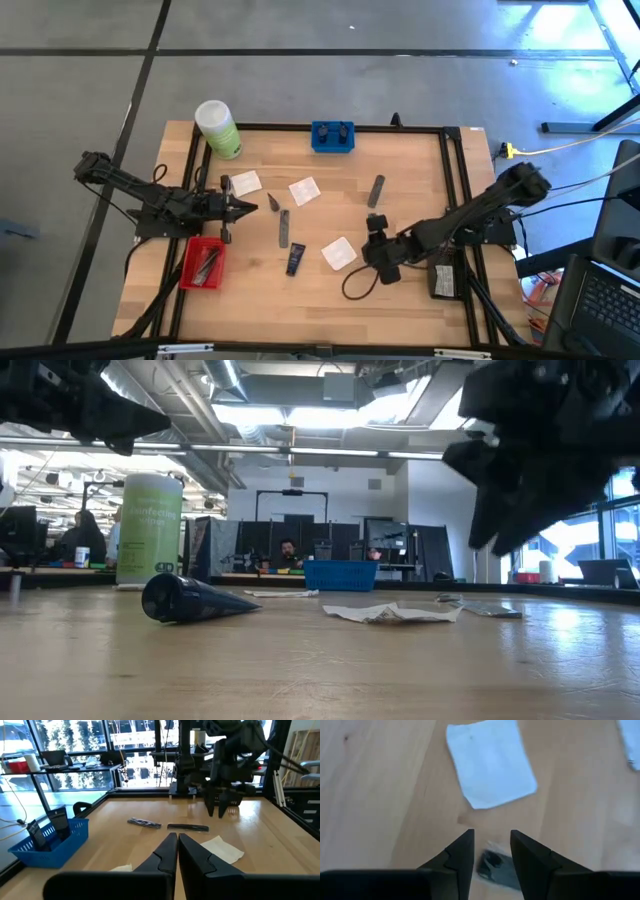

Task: Pick & Place Travel size toiletries
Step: Put the white bandage pad into the black basket

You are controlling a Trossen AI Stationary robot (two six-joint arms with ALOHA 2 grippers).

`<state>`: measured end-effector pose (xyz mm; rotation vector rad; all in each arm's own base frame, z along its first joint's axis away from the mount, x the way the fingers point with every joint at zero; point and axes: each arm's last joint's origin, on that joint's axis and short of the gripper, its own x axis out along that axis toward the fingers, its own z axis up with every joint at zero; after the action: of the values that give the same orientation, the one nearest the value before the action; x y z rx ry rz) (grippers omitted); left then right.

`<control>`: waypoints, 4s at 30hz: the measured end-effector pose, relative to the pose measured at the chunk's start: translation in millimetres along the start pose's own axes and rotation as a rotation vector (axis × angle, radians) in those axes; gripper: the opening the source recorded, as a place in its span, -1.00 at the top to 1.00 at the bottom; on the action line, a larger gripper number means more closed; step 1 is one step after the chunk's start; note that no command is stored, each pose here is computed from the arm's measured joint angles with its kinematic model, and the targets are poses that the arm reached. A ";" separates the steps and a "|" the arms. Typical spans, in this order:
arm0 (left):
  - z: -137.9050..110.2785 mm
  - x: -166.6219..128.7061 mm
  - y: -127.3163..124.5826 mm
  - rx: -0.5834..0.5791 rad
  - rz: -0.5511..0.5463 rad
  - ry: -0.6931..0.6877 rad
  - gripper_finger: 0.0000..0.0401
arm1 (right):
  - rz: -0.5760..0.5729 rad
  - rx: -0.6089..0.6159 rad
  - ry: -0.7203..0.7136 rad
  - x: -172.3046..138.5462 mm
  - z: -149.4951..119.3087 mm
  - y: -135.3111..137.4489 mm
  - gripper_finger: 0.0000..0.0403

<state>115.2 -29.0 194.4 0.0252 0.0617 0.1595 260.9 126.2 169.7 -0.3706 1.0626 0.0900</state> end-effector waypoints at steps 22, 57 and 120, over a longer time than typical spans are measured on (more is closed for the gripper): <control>0.0 0.0 0.0 0.000 0.000 0.000 0.94 | -0.083 -0.199 0.016 50.4 -0.1 20.5 0.46; 0.0 0.0 0.0 0.000 0.000 0.000 0.94 | -0.113 -0.252 -0.038 61.6 3.8 29.5 0.70; 0.0 0.0 0.0 0.000 0.000 0.000 0.94 | -0.048 0.293 0.500 -29.6 20.2 68.6 0.87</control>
<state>115.2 -29.0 194.4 0.0255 0.0617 0.1595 246.2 200.2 186.6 -0.1516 1.5363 -0.2110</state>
